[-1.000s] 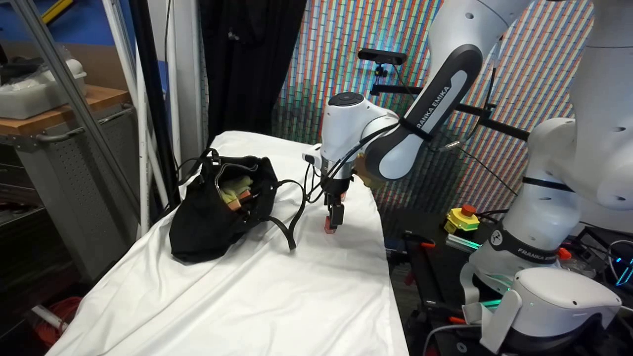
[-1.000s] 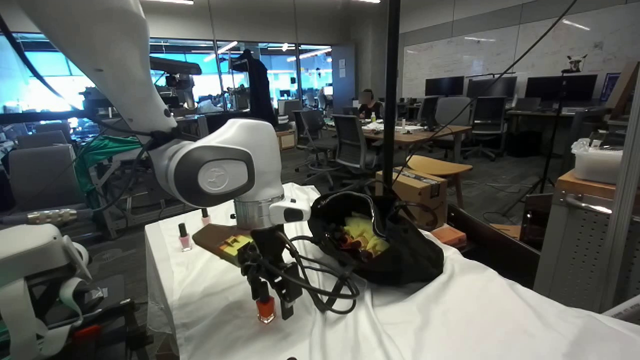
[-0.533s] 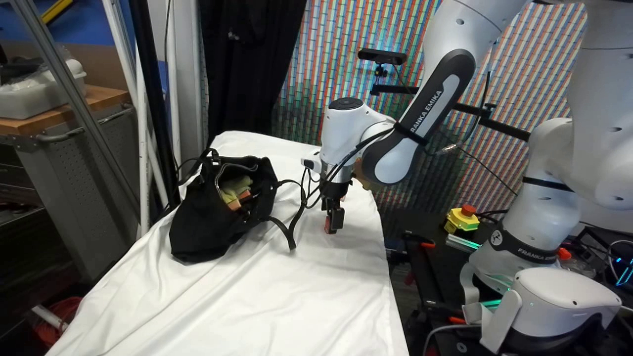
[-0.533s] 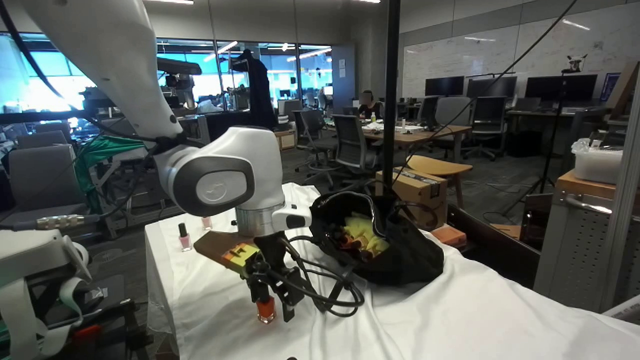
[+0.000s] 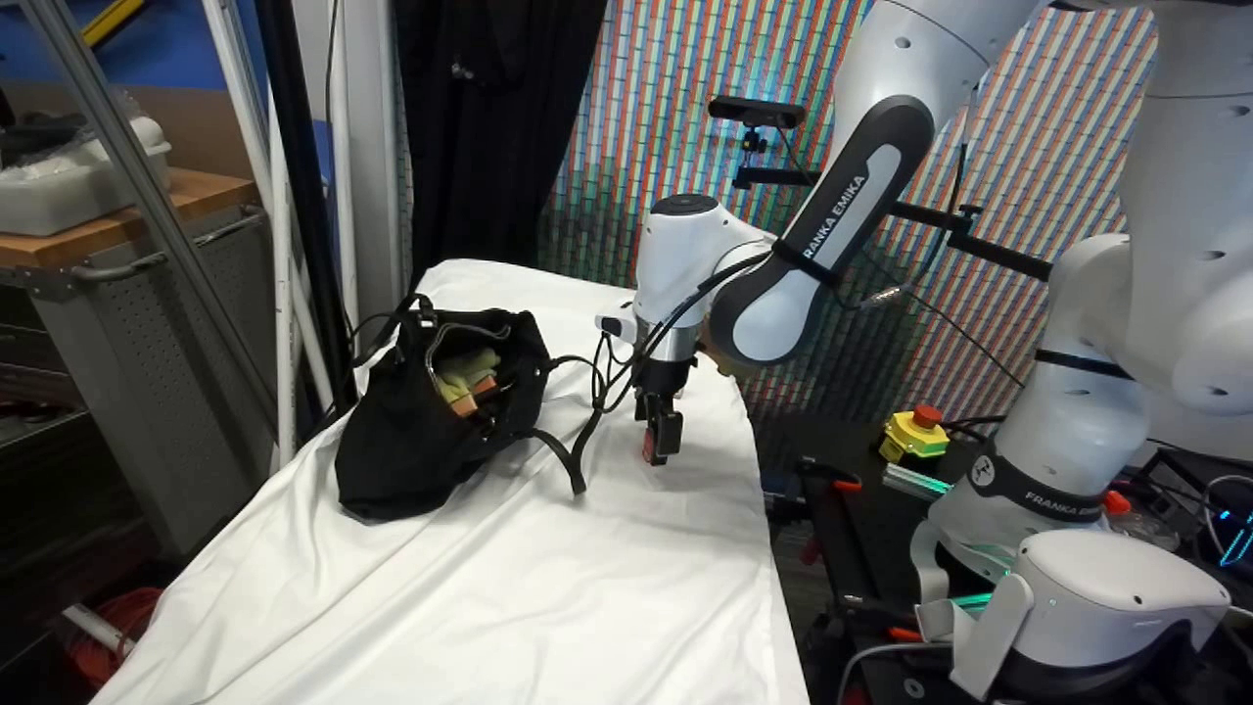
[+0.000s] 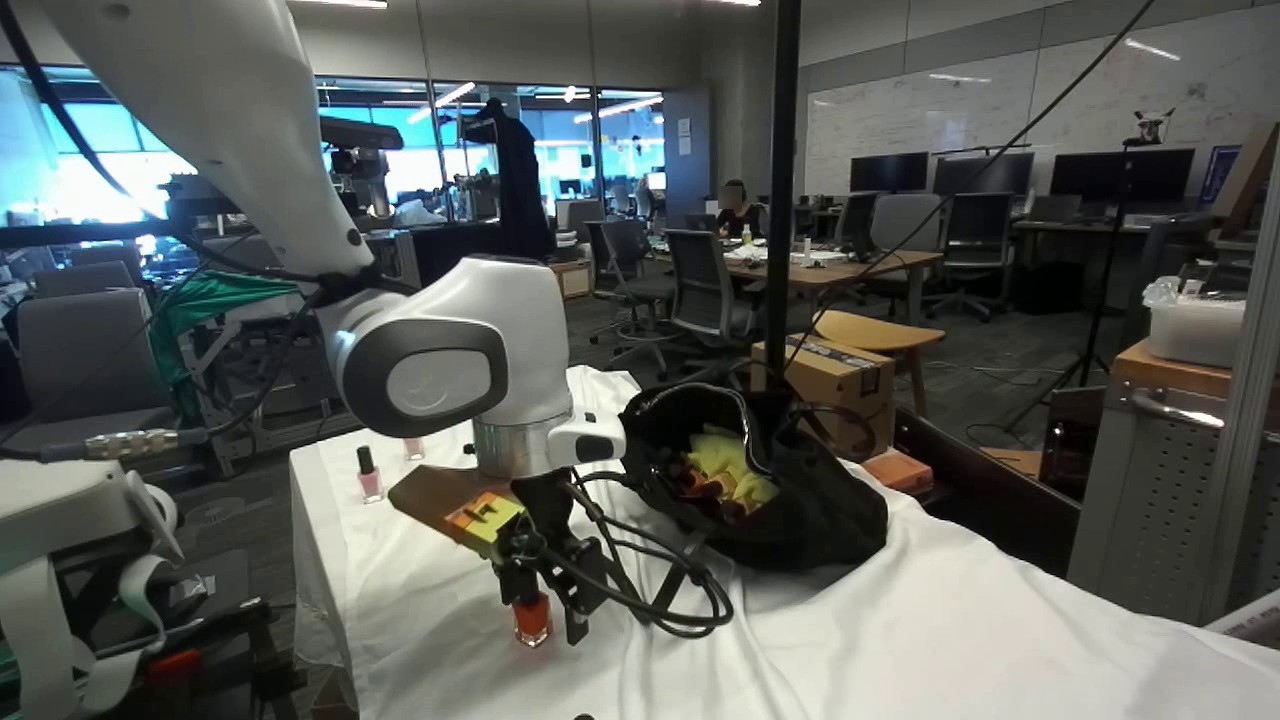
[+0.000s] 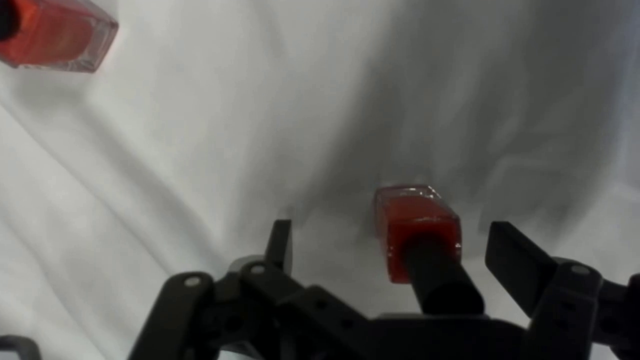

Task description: Pick up all the nail polish on the table and put them in the bag

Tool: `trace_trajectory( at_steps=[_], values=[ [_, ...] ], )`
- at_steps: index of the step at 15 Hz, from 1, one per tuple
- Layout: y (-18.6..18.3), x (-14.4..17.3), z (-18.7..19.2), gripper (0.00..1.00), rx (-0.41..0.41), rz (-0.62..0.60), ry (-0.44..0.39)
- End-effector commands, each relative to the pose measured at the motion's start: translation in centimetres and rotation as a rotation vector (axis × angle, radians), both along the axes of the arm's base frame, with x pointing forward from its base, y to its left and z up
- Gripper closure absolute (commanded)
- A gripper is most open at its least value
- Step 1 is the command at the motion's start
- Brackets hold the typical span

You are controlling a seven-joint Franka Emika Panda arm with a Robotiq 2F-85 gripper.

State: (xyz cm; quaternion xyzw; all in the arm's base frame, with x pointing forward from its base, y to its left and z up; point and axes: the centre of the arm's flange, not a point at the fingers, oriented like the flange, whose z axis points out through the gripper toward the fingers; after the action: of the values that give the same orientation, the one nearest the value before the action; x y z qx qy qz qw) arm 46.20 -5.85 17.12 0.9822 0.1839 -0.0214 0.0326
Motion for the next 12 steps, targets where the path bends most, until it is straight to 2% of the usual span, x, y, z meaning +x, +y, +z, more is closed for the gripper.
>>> trace_trajectory(
  at_steps=[1, 12],
  values=[
    [-0.48, 0.10, -0.54, 0.00, 0.026, 0.011, -0.009],
    [-0.23, 0.11, -0.73, 0.00, 0.006, 0.038, 0.022]
  ],
)
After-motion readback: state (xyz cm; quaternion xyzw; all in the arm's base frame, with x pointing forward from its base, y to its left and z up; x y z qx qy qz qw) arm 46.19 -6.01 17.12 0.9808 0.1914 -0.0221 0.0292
